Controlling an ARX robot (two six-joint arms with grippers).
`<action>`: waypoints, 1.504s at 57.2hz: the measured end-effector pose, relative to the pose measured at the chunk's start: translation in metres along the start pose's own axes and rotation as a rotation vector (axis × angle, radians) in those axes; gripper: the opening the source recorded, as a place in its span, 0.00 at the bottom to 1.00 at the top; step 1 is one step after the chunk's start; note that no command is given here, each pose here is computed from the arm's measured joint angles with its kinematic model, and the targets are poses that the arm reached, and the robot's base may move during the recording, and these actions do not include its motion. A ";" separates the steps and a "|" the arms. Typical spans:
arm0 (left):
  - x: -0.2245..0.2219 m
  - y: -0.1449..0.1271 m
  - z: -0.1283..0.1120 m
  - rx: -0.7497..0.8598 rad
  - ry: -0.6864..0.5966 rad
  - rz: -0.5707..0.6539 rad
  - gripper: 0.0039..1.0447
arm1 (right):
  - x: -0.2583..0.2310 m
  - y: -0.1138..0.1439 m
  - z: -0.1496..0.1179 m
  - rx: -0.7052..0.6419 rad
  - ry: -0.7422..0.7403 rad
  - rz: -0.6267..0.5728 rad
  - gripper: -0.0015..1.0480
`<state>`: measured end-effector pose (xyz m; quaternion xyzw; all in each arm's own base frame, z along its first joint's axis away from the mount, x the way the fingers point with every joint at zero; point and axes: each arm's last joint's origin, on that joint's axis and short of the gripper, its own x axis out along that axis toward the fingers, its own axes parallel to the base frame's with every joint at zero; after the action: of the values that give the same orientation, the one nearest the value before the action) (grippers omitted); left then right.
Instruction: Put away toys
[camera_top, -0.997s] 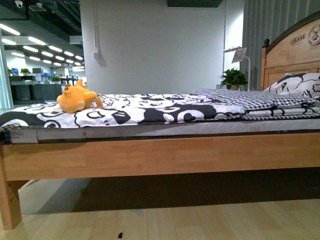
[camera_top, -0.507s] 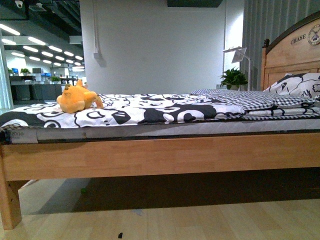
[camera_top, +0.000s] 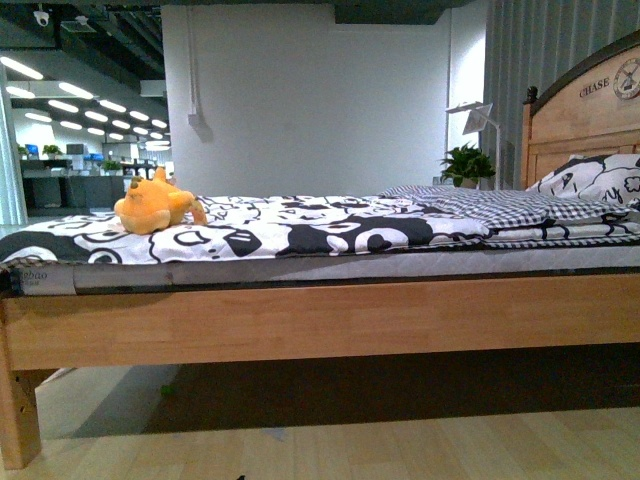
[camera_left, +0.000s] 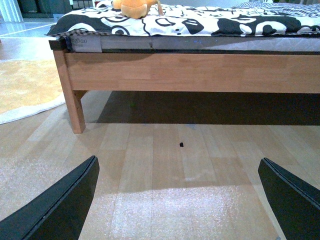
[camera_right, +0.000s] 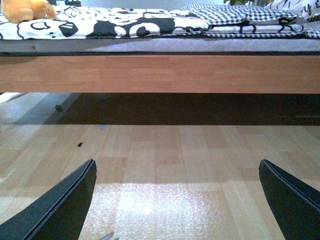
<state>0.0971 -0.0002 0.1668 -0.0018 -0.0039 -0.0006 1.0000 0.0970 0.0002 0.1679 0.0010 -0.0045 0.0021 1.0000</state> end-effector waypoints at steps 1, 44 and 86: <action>0.000 0.000 0.000 0.000 0.000 0.000 0.94 | 0.000 0.000 0.000 0.000 0.000 0.000 0.94; 0.000 0.000 0.000 0.000 0.000 0.000 0.94 | 0.000 0.000 0.000 0.000 0.000 0.000 0.94; 0.000 0.000 0.000 0.000 0.000 0.000 0.94 | 0.000 0.000 0.000 0.000 0.000 0.000 0.94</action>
<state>0.0972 -0.0002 0.1668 -0.0018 -0.0037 -0.0006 1.0000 0.0970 0.0002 0.1679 0.0010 -0.0045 0.0019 1.0000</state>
